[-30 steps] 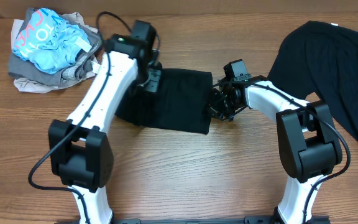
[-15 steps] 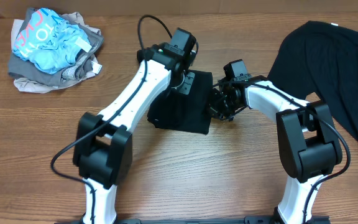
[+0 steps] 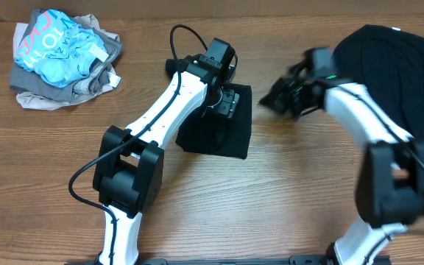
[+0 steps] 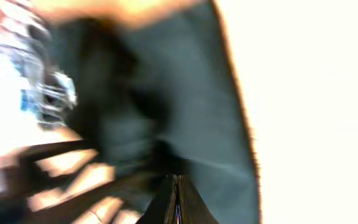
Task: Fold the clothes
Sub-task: 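Release the shirt and lift both grippers away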
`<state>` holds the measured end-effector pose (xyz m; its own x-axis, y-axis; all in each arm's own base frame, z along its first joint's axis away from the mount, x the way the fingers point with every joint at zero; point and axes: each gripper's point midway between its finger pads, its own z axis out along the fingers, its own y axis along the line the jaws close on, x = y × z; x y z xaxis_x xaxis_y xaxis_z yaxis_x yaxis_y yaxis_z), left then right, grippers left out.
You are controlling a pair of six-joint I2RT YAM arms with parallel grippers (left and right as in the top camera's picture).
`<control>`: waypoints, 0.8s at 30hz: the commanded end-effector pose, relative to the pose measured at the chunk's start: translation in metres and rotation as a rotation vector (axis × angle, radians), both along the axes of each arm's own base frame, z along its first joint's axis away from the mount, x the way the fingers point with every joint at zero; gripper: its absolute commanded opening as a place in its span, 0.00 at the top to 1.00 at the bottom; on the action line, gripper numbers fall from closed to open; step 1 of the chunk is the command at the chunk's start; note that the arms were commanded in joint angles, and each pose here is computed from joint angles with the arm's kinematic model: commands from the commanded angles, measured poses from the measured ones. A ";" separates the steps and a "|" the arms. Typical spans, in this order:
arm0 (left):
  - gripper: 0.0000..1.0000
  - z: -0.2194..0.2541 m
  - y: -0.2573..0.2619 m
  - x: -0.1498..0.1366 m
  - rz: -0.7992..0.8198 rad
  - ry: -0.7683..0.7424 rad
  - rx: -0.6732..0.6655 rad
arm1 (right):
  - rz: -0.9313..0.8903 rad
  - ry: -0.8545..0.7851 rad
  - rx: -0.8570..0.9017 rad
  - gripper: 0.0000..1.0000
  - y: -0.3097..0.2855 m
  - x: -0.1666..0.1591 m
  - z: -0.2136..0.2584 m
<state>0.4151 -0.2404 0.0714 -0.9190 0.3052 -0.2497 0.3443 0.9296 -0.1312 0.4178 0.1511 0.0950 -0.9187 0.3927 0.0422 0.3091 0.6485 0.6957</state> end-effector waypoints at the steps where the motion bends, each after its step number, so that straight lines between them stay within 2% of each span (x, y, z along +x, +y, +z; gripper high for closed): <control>1: 0.18 0.012 -0.029 -0.006 -0.050 0.032 -0.136 | -0.030 -0.247 0.021 0.96 -0.030 0.016 0.098; 6: 0.08 0.042 -0.041 -0.001 -0.073 0.010 -0.199 | -0.095 -0.272 -0.024 0.96 -0.072 0.009 0.115; 11: 0.00 0.112 -0.036 0.021 -0.055 -0.092 -0.246 | -0.109 -0.204 -0.125 0.96 -0.092 -0.003 0.095; 18: 0.00 0.213 0.000 0.049 0.018 -0.284 -0.319 | -0.042 -0.199 -0.166 0.95 -0.069 -0.010 0.089; 22: 0.00 0.259 0.053 0.061 0.121 -0.379 -0.319 | 0.043 -0.213 -0.217 0.82 -0.032 -0.017 0.085; 24: 0.00 0.268 0.082 0.065 0.191 -0.407 -0.282 | 0.077 -0.219 -0.244 0.68 -0.007 -0.021 0.081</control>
